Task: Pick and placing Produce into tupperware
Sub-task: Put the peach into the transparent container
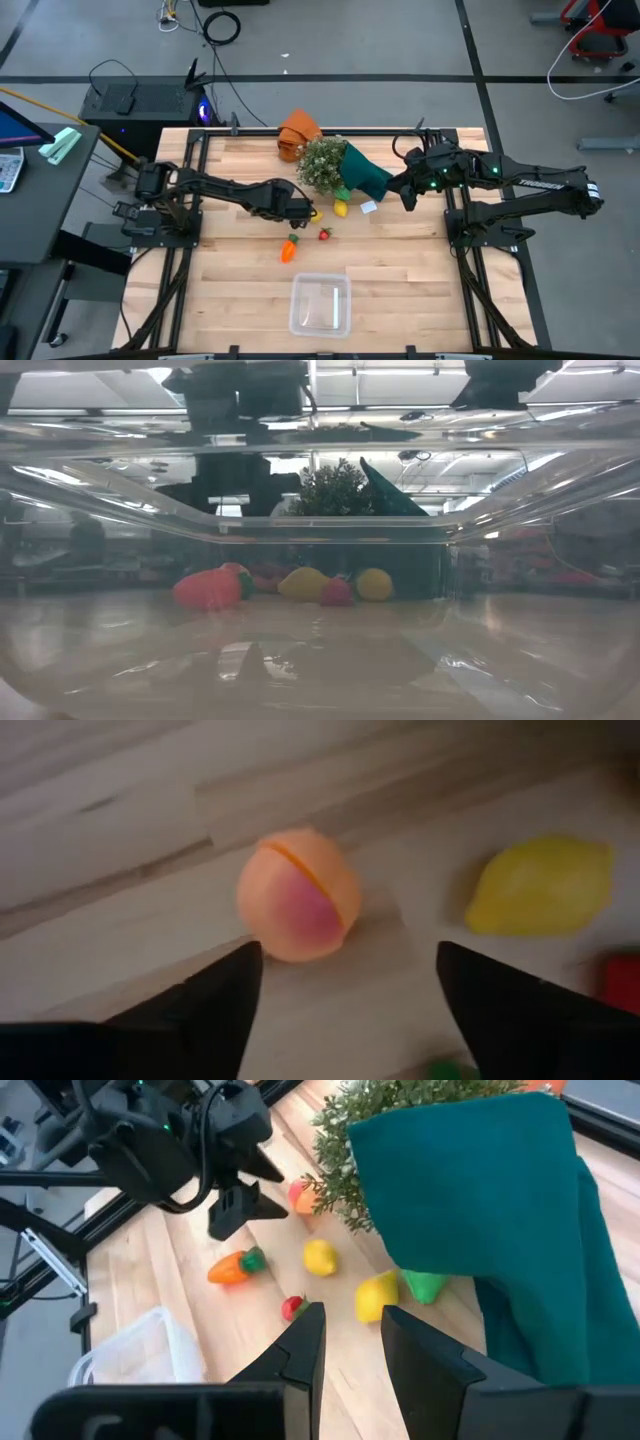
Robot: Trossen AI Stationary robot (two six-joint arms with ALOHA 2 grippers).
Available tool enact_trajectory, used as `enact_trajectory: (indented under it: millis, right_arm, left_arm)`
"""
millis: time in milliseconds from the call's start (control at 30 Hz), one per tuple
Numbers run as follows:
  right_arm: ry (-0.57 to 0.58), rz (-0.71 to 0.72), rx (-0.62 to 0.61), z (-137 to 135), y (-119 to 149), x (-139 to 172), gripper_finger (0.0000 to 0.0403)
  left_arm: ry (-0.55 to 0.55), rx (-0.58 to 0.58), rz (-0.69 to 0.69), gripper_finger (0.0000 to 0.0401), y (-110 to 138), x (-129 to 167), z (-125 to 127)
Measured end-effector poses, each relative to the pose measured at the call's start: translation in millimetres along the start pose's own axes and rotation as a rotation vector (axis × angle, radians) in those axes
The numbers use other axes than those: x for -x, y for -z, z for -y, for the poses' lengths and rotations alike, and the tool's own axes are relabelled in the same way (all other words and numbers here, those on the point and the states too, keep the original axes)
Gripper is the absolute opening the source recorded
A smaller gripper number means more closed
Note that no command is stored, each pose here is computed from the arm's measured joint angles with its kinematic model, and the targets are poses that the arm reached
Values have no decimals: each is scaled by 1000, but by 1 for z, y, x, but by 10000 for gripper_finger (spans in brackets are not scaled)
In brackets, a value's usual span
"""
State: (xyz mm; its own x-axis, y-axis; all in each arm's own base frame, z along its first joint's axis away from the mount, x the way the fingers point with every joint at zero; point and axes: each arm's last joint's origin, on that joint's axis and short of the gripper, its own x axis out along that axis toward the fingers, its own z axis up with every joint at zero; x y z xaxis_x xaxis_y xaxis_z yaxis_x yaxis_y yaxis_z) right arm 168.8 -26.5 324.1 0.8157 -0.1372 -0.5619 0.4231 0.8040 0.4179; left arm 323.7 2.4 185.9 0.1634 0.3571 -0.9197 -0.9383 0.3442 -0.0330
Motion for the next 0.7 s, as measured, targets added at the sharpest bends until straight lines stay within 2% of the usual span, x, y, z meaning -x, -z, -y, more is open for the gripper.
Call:
enact_trajectory:
  millis: [133, 333, 700]
  right_arm:
    - [0, 1, -9, 0, 0, 0, 79]
    - [-1, 0, -23, 0, 0, 0, 88]
    - [-1, 1, -42, 0, 0, 0, 91]
  left_arm:
    - [-18, 2, 24, 360, -2, -1, -2]
    - [-38, 36, 30, 395, -13, -5, -6]
    - [-62, -4, 22, 395, -24, -15, -10]
